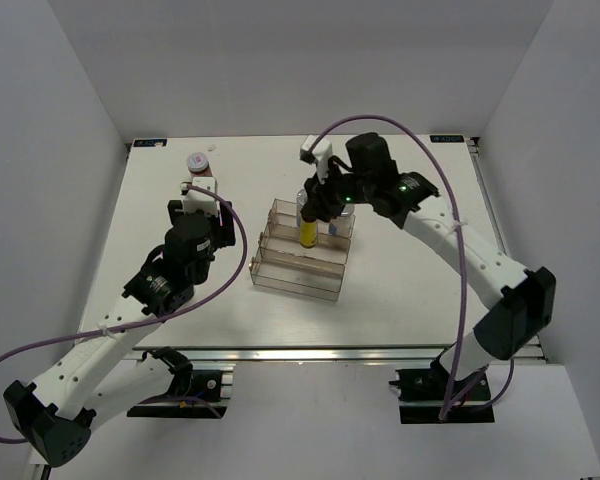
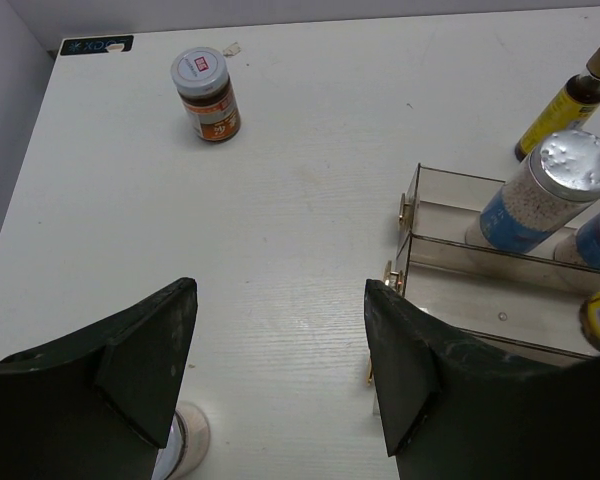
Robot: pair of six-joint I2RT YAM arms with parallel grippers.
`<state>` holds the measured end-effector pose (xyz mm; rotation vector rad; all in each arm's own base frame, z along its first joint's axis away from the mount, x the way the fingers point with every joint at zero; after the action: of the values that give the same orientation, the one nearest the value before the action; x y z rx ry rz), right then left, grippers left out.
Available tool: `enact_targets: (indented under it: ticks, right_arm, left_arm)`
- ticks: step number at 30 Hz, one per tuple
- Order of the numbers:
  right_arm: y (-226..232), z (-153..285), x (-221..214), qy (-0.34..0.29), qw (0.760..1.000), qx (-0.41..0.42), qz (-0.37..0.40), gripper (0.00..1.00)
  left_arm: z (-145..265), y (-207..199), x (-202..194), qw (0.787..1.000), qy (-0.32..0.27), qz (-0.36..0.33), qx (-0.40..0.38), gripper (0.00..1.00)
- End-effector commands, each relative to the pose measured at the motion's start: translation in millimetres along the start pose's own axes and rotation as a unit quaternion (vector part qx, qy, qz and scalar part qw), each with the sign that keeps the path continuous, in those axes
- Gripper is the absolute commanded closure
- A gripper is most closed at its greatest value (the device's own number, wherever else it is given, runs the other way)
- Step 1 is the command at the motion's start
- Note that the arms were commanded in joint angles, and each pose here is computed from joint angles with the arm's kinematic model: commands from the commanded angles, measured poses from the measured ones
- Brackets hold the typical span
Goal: Organize the condiment bottles
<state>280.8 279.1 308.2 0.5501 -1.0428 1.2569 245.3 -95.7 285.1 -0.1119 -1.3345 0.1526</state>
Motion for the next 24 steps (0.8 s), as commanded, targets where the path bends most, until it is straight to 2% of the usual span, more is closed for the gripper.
enact_targets:
  ticks: [1, 9, 20, 24]
  right_arm:
    - [-14.1, -18.6, 20.6, -0.024, 0.999, -0.03, 0.014, 1.0]
    - [-27.9, -66.8, 4.2, 0.001, 0.999, -0.043, 0.006, 1.0]
    - [-39.7, -86.4, -5.9, 0.005, 0.998, -0.065, 0.014, 1.0]
    - [-35.7, -97.2, -23.2, 0.008, 0.998, -0.062, 0.008, 1.0]
  left_arm:
    - [1.3, 3.0, 2.4, 1.0, -0.008, -0.001, 0.006, 0.22]
    - [1.8, 3.9, 3.2, 1.0, -0.01, -0.002, 0.008, 0.22]
    - [2.0, 4.0, 3.5, 1.0, -0.01, -0.001, 0.007, 0.22]
    - [2.2, 4.0, 4.1, 1.0, -0.011, 0.0, 0.007, 0.22]
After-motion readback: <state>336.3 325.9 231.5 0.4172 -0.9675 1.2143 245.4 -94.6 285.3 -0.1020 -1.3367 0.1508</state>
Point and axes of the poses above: each gripper's point midway between its finger pads, its own z axis back along the fingers, its own y axis along the line the jaws close on, x = y × z, the point moved 5 cm from there along z, back along the fingers, and after that the axes turned 13 degrees about z, right-handed, at the moved point
